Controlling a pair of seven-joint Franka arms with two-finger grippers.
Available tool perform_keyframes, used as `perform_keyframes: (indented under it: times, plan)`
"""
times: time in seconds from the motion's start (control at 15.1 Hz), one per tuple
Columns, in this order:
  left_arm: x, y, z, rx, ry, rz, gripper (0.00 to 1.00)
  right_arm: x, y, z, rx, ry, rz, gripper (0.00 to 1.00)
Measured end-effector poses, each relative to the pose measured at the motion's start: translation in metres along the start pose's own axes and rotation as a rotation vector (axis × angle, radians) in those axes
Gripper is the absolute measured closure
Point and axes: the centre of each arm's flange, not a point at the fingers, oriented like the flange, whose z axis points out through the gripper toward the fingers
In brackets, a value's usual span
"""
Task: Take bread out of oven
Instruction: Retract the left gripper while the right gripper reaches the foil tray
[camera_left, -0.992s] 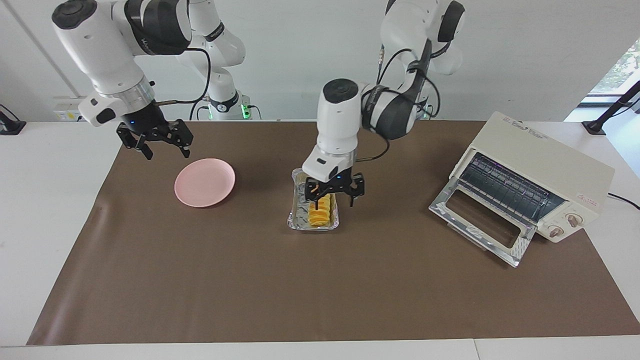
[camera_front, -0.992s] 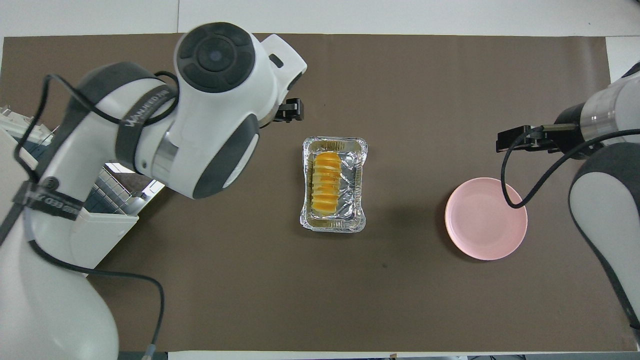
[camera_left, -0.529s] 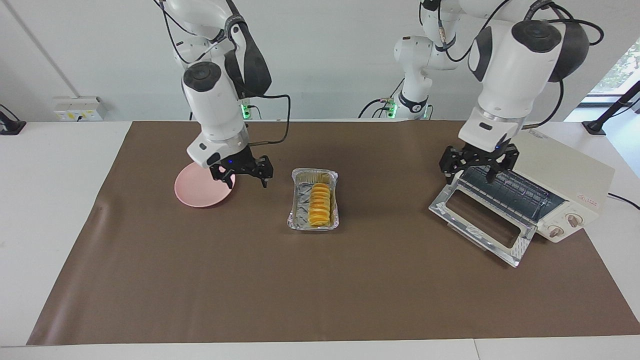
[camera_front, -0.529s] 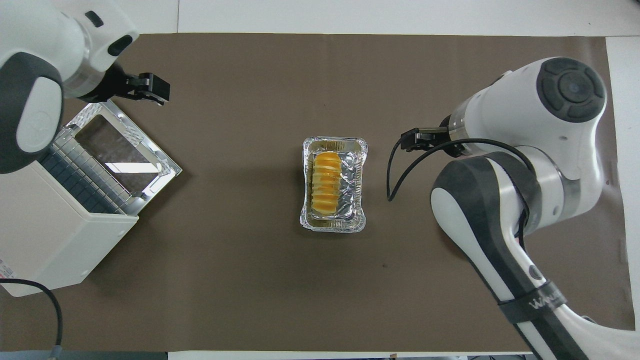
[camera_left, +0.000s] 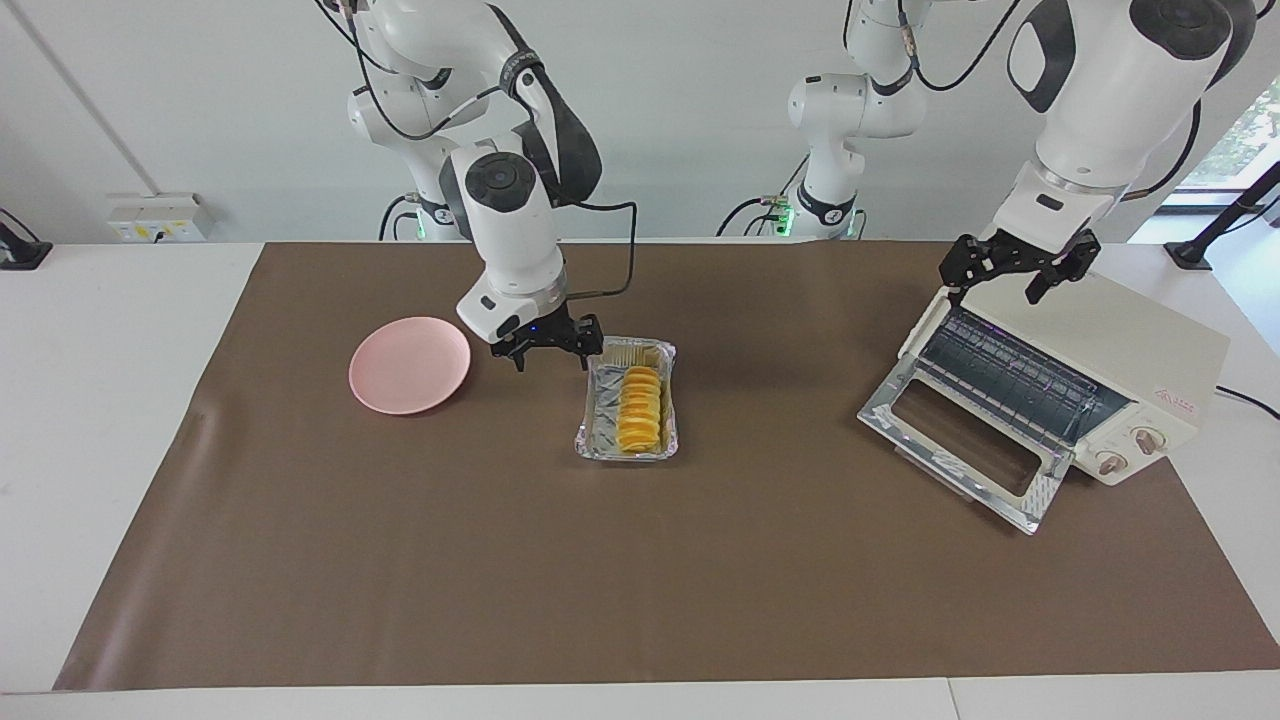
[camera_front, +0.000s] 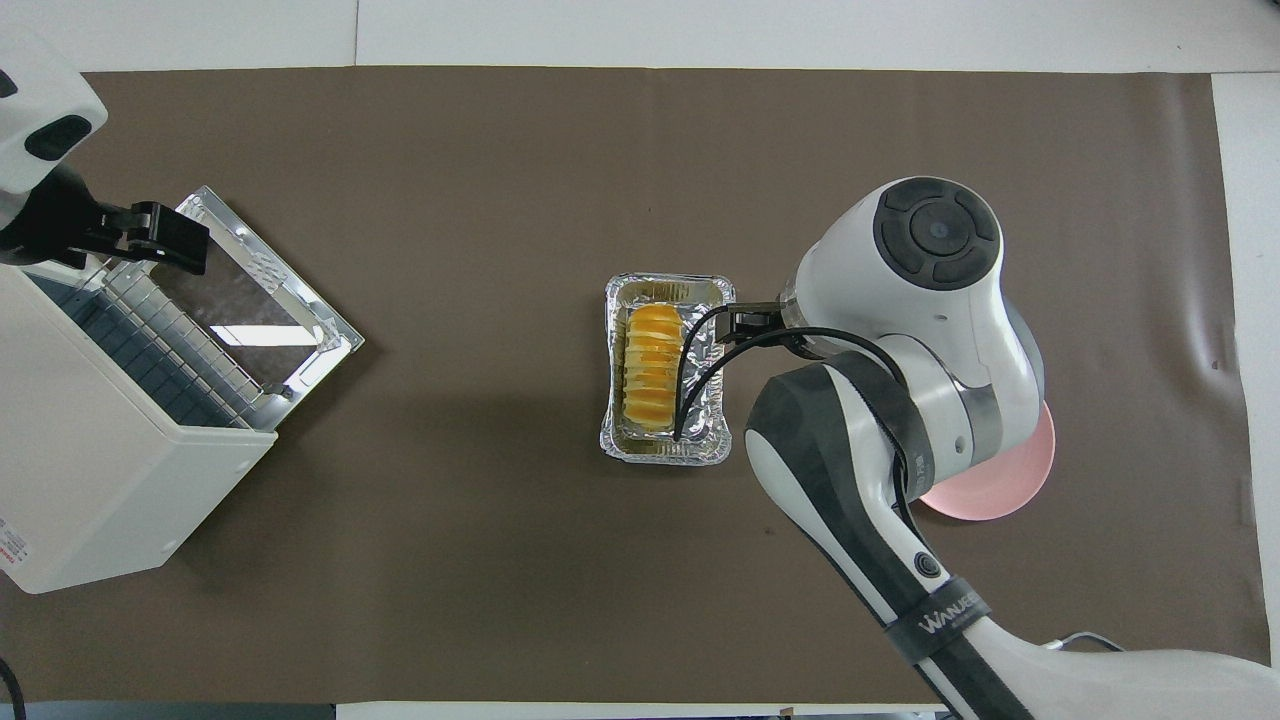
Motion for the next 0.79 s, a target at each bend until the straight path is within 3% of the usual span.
perform_keyframes:
  times: [0.4,0.79]
  plan:
    - [-0.009,-0.010,0.007,-0.010,-0.025,-0.013,0.00,0.000,-0.019,0.042,-0.009,-0.009,-0.005,0.00]
    - [-0.023,-0.009,0.002,-0.026,-0.020,0.086,0.00,-0.011,-0.020,0.075,-0.010,-0.003,0.023,0.01]
